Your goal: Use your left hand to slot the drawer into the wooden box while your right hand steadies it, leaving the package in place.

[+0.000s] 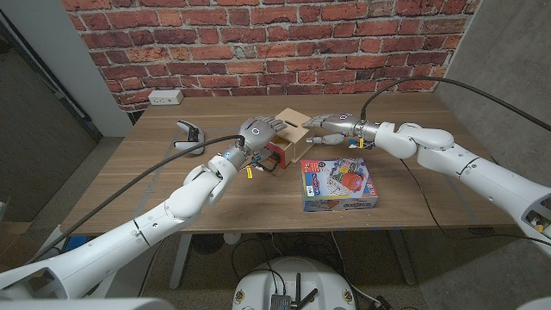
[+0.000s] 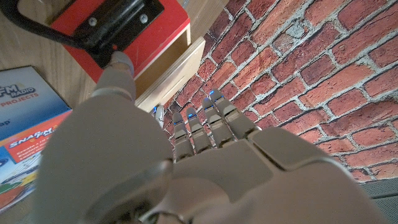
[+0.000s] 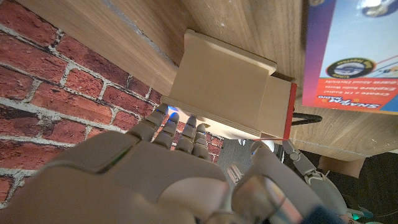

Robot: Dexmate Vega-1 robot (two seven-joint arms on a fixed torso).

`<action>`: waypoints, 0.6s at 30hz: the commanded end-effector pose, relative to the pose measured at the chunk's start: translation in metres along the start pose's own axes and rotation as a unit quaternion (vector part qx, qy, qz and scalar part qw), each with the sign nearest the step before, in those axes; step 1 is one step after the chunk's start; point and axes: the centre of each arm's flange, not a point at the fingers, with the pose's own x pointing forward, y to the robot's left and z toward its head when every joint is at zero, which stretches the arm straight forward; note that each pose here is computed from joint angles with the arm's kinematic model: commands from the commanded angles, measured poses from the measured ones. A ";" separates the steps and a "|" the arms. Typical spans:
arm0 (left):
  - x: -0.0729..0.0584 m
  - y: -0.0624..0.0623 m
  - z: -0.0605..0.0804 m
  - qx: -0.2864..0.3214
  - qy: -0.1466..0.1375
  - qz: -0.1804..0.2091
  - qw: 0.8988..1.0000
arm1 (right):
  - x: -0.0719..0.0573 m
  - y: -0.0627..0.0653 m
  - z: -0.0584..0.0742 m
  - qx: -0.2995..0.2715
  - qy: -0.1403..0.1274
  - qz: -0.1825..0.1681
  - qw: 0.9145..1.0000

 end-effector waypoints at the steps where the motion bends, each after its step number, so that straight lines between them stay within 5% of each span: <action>1: 0.002 -0.007 0.003 0.007 0.006 0.016 1.000 | 0.002 0.000 0.001 0.001 0.001 -0.001 1.000; 18: 0.000 -0.013 0.008 0.006 0.012 0.020 1.000 | 0.001 0.000 -0.001 0.004 0.003 -0.001 1.000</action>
